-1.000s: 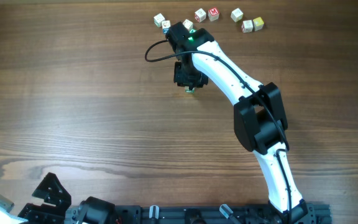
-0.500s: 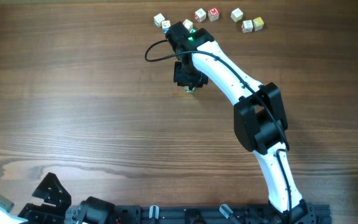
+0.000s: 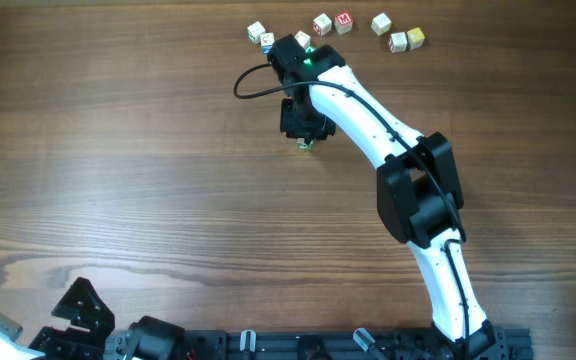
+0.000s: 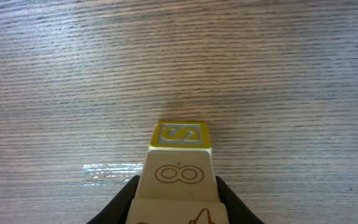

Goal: Form a tower

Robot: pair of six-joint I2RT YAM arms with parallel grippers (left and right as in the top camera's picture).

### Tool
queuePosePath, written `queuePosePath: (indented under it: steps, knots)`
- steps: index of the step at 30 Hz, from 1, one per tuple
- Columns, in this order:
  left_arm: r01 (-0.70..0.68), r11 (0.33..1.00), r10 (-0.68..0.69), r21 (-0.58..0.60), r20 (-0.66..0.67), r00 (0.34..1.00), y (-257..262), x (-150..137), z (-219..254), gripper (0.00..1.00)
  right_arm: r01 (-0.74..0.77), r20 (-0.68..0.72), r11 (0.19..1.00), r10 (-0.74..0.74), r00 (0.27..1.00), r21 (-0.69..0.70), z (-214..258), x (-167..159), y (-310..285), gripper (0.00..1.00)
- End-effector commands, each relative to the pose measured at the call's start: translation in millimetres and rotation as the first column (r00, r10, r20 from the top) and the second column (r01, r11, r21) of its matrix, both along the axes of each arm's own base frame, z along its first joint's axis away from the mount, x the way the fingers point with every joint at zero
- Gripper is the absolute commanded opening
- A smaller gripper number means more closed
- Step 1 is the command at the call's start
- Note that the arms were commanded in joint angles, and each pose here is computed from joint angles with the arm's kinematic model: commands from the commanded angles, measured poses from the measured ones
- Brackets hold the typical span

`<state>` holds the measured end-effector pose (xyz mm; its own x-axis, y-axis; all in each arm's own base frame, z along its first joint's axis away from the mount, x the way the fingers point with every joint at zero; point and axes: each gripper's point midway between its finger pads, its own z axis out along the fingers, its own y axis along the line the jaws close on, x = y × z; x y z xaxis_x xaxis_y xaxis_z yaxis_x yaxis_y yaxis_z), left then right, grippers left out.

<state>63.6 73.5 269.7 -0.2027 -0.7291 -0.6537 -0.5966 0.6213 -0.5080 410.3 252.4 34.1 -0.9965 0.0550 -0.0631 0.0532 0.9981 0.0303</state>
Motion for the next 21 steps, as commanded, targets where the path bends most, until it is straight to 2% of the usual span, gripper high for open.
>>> queuePosePath:
  steps: [1, 21]
  knots:
    - [-0.021, 1.000, 0.021, 0.000, 0.009, 1.000, 2.6, -1.0, 0.5, 1.00, 0.033, 0.029, 0.999, -0.033, 0.999, -0.004, 8.4, 9.0, -5.9, 0.24]
    - [-0.021, 1.000, 0.021, 0.000, 0.009, 1.000, 2.6, -1.0, 0.5, 1.00, 0.026, 0.013, 0.999, -0.027, 1.000, 0.024, 8.5, 6.5, -0.7, 0.19]
